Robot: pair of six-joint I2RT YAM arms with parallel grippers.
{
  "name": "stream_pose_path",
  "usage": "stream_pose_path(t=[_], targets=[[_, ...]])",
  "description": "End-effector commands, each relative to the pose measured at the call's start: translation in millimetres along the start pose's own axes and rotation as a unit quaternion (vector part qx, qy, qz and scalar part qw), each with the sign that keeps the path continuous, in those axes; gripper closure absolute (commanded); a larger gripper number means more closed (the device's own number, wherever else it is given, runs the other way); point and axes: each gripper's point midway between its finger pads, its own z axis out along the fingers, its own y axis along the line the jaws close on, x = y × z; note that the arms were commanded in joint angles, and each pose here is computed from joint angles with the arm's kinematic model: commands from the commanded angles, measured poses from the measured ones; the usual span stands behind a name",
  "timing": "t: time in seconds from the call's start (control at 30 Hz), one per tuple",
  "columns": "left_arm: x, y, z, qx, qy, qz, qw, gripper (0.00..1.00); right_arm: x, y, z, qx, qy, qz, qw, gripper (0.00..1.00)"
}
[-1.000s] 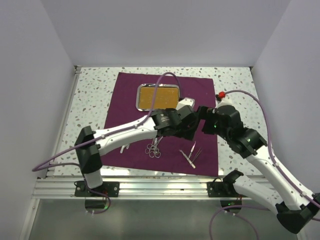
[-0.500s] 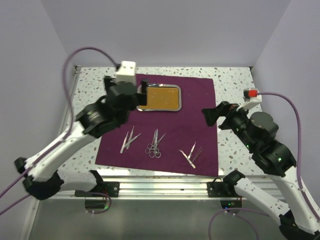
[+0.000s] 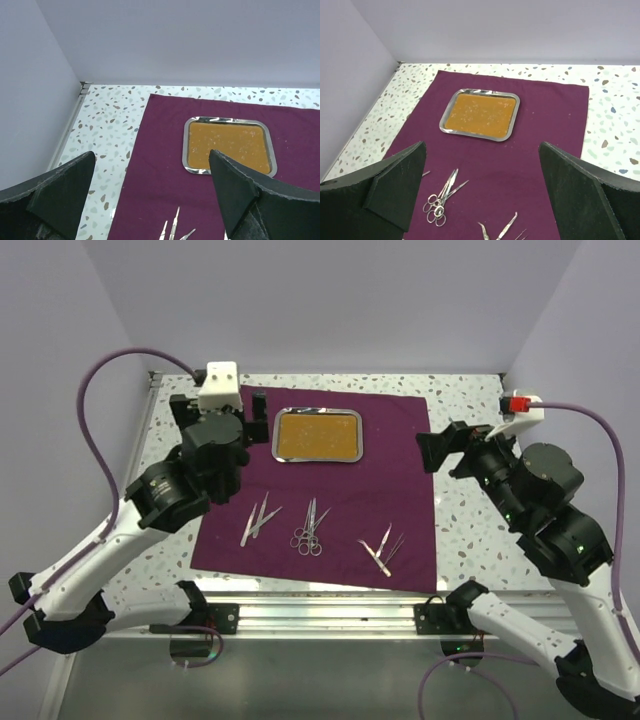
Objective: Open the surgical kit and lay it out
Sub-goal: Reset both arms
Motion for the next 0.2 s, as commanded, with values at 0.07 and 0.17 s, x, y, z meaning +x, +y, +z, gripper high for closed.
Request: stream_pose_path(t=[0.07,0.17], targets=[[-7.0,3.1,1.4,-0.016,-0.009,0.004,1.000,0.01,-14.9,-0.3,-11.6,-0.009,-0.027,-0.015,0.999,0.01],[-5.9,-2.4,3.8,-0.012,-0.007,0.007,1.000,0.00,-10.6,-7.8,-12.1,0.011,-0.018,-0.018,1.000,0.01]])
